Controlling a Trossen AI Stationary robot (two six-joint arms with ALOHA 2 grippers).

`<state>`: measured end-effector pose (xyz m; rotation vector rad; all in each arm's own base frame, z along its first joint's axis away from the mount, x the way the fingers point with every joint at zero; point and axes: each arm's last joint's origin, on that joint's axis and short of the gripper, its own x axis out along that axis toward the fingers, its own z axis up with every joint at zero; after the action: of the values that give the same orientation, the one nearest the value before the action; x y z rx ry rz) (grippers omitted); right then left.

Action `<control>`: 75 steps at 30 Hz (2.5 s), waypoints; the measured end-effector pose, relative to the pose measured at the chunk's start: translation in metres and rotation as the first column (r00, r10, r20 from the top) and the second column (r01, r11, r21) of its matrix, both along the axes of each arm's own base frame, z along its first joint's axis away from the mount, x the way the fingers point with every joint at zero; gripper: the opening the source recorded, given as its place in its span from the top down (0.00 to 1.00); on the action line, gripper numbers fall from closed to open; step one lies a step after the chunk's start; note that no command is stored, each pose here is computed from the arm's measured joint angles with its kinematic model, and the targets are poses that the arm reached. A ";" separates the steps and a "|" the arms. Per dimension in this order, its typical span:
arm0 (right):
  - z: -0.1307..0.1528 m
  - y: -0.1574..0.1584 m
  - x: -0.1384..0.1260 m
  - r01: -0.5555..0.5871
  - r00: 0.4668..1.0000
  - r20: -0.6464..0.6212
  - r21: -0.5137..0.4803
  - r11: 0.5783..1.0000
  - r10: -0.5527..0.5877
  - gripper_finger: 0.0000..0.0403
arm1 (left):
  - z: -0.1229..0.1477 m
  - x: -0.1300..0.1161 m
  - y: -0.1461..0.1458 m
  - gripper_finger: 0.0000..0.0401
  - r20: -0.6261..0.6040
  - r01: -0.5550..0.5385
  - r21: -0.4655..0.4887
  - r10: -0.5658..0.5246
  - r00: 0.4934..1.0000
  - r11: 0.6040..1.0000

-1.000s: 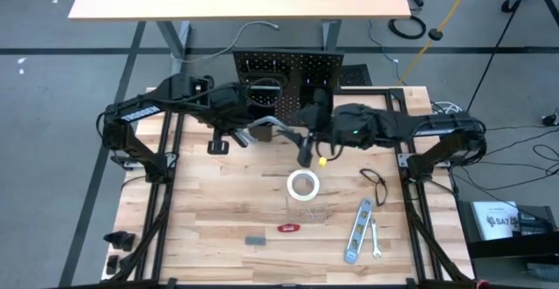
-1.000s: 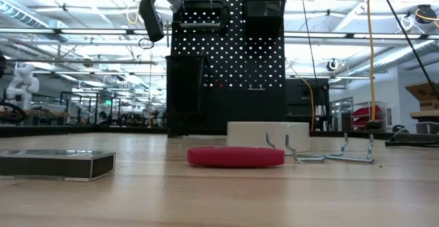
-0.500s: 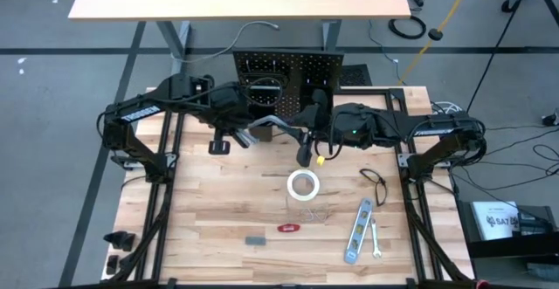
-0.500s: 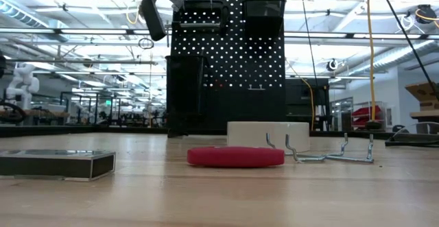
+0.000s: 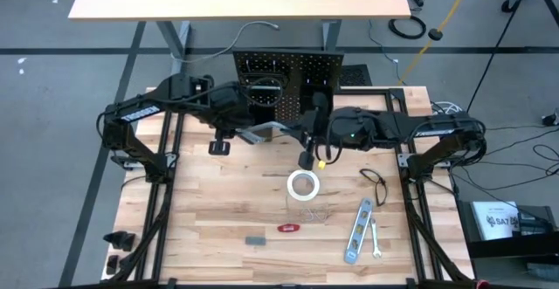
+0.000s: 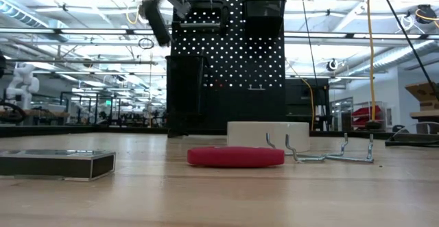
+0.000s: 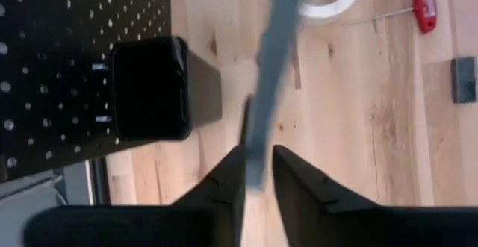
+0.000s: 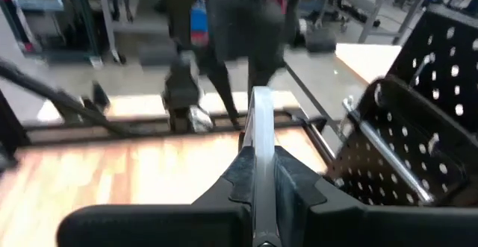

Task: Hang tools onto peg board
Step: Hang the gray hacksaw on the black peg board

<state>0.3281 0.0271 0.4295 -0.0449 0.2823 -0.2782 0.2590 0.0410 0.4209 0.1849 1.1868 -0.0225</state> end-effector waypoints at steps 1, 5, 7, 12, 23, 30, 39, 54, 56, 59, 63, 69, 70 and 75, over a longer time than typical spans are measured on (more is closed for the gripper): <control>-0.001 0.001 0.000 -0.002 1.000 -0.010 -0.003 1.000 0.002 0.96 | 0.000 0.000 0.000 0.75 -0.004 0.002 0.000 -0.002 1.000 1.000; 0.001 0.007 -0.005 0.012 1.000 -0.015 -0.031 0.999 -0.013 0.96 | 0.003 -0.005 0.000 0.62 0.003 0.011 0.010 -0.011 1.000 1.000; 0.002 0.012 -0.007 0.020 1.000 -0.016 -0.050 0.999 -0.021 0.96 | 0.009 -0.012 0.001 0.58 0.035 0.017 0.022 -0.018 0.999 1.000; 0.004 0.021 -0.016 0.010 1.000 0.003 -0.054 0.998 -0.010 0.96 | 0.037 -0.040 0.003 0.56 0.252 0.041 -0.011 -0.037 0.967 0.999; -0.031 0.012 -0.061 -0.107 0.868 0.483 -0.054 0.993 0.120 0.96 | 0.074 -0.090 -0.007 0.56 0.605 0.096 0.028 -0.093 0.790 0.995; -0.064 -0.009 -0.068 -0.084 0.786 0.608 -0.076 0.994 0.113 0.96 | 0.065 -0.098 -0.006 0.56 0.664 0.119 0.033 -0.111 0.740 0.992; -0.063 -0.024 -0.069 -0.081 0.760 0.640 -0.084 0.993 0.116 0.96 | 0.030 -0.116 0.013 0.56 0.772 0.013 0.042 -0.040 0.634 0.999; -0.066 -0.053 -0.062 -0.078 0.735 0.669 -0.079 0.994 0.111 0.96 | -0.010 -0.122 0.073 0.56 0.866 0.158 -0.118 0.023 0.500 0.980; -0.067 -0.056 -0.061 -0.073 0.731 0.673 -0.083 0.994 0.110 0.96 | -0.017 -0.123 0.078 0.56 0.867 0.153 -0.124 0.032 0.497 0.981; -0.068 -0.062 -0.060 -0.074 0.726 0.680 -0.076 0.994 0.106 0.96 | -0.027 -0.119 0.084 0.56 0.867 0.193 -0.158 0.042 0.497 0.968; -0.072 -0.070 -0.057 -0.059 0.733 0.675 -0.058 0.997 0.083 0.96 | -0.029 -0.119 0.087 0.56 0.879 0.206 -0.137 0.023 0.477 0.969; -0.078 -0.080 -0.050 -0.067 0.721 0.689 -0.044 0.997 0.079 0.96 | -0.028 -0.115 0.091 0.56 0.886 0.236 -0.154 0.028 0.462 0.959; -0.079 -0.080 -0.049 -0.067 0.716 0.693 -0.048 0.997 0.081 0.96 | -0.028 -0.114 0.091 0.58 0.887 0.240 -0.156 0.029 0.461 0.958; -0.081 -0.082 -0.047 -0.074 0.711 0.697 -0.061 0.995 0.096 0.96 | -0.030 -0.113 0.093 0.73 0.885 0.243 -0.159 0.029 0.465 0.957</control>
<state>0.2811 -0.0549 0.3489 0.0226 -0.4926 -0.1884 0.1461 0.1339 0.3911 0.0102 0.0837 -0.1812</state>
